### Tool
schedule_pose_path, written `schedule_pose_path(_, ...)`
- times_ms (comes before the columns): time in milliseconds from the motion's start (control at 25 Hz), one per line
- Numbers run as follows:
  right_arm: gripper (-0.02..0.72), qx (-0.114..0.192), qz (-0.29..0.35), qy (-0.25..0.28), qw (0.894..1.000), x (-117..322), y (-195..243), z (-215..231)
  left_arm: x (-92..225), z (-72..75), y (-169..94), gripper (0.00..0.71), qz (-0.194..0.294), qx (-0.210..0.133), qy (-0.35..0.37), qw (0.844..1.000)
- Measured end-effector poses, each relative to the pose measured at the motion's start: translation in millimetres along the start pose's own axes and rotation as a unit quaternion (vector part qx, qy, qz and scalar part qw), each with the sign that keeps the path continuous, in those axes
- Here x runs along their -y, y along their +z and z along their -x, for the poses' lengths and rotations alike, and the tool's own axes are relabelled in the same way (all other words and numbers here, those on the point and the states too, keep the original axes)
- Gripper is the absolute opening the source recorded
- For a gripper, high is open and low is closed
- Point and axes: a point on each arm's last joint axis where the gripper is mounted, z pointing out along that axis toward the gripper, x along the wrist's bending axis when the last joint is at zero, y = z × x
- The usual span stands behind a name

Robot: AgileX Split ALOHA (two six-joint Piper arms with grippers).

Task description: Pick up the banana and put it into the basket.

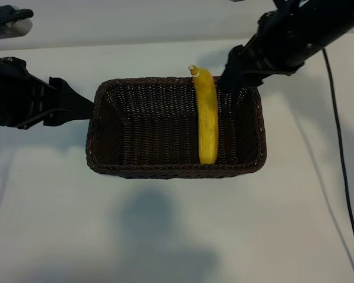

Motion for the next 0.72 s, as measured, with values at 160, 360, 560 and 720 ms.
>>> schedule_pose_path(160,0.647,-0.001,-0.015,-0.003,1.000,4,-7,-3,0,0.0,0,0.608,0.000,0.000,0.009,1.000)
schedule_pose_path(360,0.640,0.019,-0.033,-0.009,0.999,9,-14,-2,0,0.0,0,0.608,0.000,0.000,0.012,1.000)
schedule_pose_path(560,0.631,0.024,-0.044,-0.010,0.999,12,-19,-4,0,0.0,0,0.608,0.000,0.000,0.013,1.000)
schedule_pose_path(720,0.622,0.028,-0.029,-0.015,0.999,13,-32,-9,0,0.0,0,0.608,0.000,0.000,0.012,1.000)
